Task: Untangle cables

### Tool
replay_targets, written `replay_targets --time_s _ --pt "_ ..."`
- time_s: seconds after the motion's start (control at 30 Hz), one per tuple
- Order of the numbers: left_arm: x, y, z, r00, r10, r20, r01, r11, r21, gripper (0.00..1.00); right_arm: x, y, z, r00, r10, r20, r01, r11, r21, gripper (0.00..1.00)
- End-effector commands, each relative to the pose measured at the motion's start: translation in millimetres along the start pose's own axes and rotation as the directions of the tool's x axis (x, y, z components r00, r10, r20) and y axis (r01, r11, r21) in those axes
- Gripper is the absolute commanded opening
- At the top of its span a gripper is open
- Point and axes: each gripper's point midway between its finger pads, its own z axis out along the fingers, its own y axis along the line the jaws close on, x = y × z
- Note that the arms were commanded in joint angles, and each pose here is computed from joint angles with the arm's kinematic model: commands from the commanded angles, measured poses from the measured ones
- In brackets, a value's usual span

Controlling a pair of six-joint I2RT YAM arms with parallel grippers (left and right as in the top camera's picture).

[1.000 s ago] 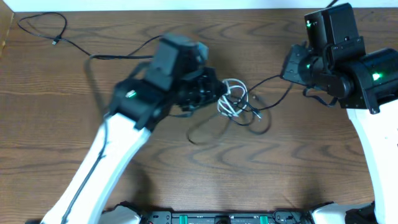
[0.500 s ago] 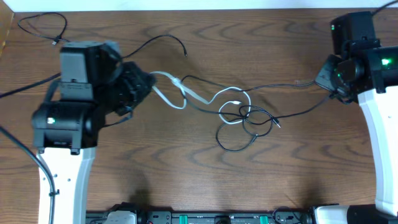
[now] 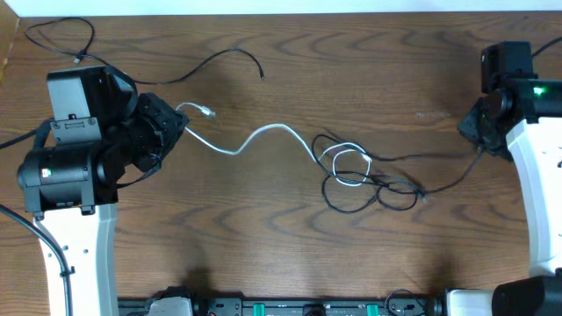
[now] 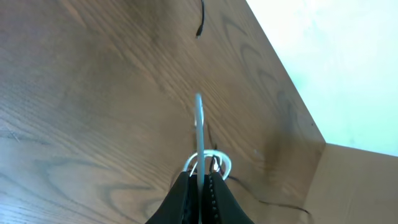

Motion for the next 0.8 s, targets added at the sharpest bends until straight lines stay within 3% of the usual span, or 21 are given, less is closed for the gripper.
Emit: replay_targets --time_s 0.0,0.03,0.17,0.23,0.37,0.5,0.57,0.77 --pt "-3.3 -1.9 -7.1 0.999 0.034 0.025 -0.034 0.999 0.002 0.07 13.8 9.5 9.7 0.998 -0.005 -0.064 0.002 0.999 -0.049 0.12" --pt "-3.2 -1.8 -7.1 0.999 0.034 0.024 -0.034 0.999 0.002 0.07 17.6 13.0 11.1 0.997 -0.007 -0.082 0.001 0.998 -0.068 0.20" --pt "-3.3 -1.8 -7.1 0.999 0.034 0.024 -0.034 0.999 0.001 0.07 30.6 32.8 11.8 0.986 -0.089 -0.140 0.062 0.981 -0.186 0.82" --pt "-3.0 -1.8 -7.0 0.999 0.034 0.023 -0.034 0.999 0.002 0.07 38.5 47.0 7.9 0.974 -0.152 -0.167 0.101 0.956 -0.277 0.96" --pt "1.7 -5.1 -3.3 0.999 0.044 0.000 -0.044 0.999 0.009 0.07 59.9 90.7 -16.4 0.924 -0.341 -0.174 0.193 0.807 -0.558 0.99" --pt "8.7 -8.4 4.0 0.998 0.057 -0.035 -0.057 0.998 0.008 0.07 90.0 138.9 -67.9 0.825 -0.564 -0.014 0.293 0.450 -0.844 0.99" --pt "14.1 -12.2 7.6 0.996 0.067 -0.061 -0.066 0.998 0.018 0.08 104.6 153.3 -87.8 0.773 -0.628 0.093 0.347 0.294 -0.891 0.99" --pt "17.3 -13.2 13.8 0.994 0.070 -0.086 -0.068 0.998 0.015 0.07 156.3 185.3 -108.5 0.576 -0.735 0.357 0.553 0.029 -0.833 0.99"
